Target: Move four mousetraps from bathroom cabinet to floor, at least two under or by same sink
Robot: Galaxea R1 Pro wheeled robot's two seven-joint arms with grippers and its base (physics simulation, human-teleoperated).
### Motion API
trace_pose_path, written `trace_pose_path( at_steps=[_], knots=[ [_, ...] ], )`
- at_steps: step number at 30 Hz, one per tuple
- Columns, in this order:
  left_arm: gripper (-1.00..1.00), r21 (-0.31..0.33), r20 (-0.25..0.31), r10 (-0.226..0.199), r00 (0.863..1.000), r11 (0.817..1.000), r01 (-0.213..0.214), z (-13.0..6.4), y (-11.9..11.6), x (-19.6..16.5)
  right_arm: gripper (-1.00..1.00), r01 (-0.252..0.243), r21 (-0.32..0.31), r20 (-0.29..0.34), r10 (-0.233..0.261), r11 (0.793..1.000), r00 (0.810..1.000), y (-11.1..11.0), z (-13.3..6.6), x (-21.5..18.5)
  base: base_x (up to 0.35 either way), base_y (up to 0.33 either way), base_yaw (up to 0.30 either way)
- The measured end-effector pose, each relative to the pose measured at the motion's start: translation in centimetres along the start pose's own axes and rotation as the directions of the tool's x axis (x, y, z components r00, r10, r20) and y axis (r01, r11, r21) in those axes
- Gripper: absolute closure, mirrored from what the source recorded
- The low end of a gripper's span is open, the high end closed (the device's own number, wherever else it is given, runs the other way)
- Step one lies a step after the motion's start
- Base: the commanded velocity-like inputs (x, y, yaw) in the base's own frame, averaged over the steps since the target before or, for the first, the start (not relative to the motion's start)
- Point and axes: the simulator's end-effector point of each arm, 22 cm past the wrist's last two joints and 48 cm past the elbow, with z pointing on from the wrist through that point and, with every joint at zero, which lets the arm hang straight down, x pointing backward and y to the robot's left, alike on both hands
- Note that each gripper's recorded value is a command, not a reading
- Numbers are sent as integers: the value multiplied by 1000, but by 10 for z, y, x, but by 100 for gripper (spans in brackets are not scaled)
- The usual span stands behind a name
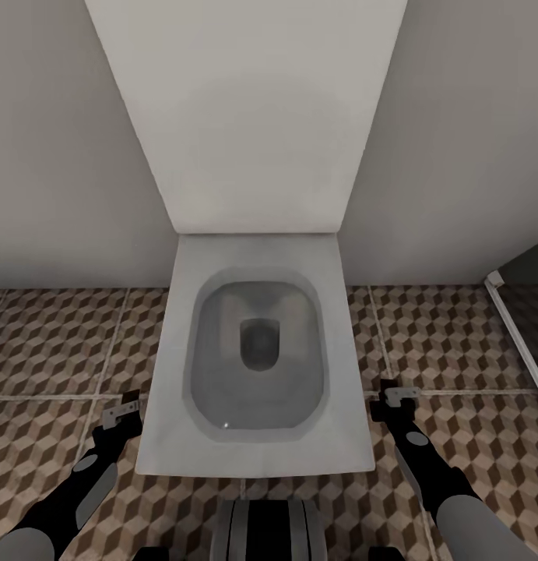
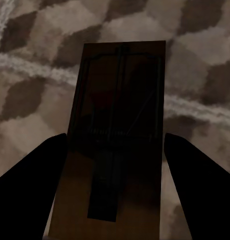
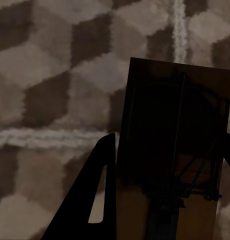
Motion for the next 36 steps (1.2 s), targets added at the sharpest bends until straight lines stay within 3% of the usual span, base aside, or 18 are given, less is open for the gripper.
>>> trace_pose_path(
  at_steps=[36],
  knots=[
    [100,-16,-34,5,999,1000,-5,8,7,23,100,5,-4,-42,-6,1000,999,5,8,27,0,0,0]
  ],
)
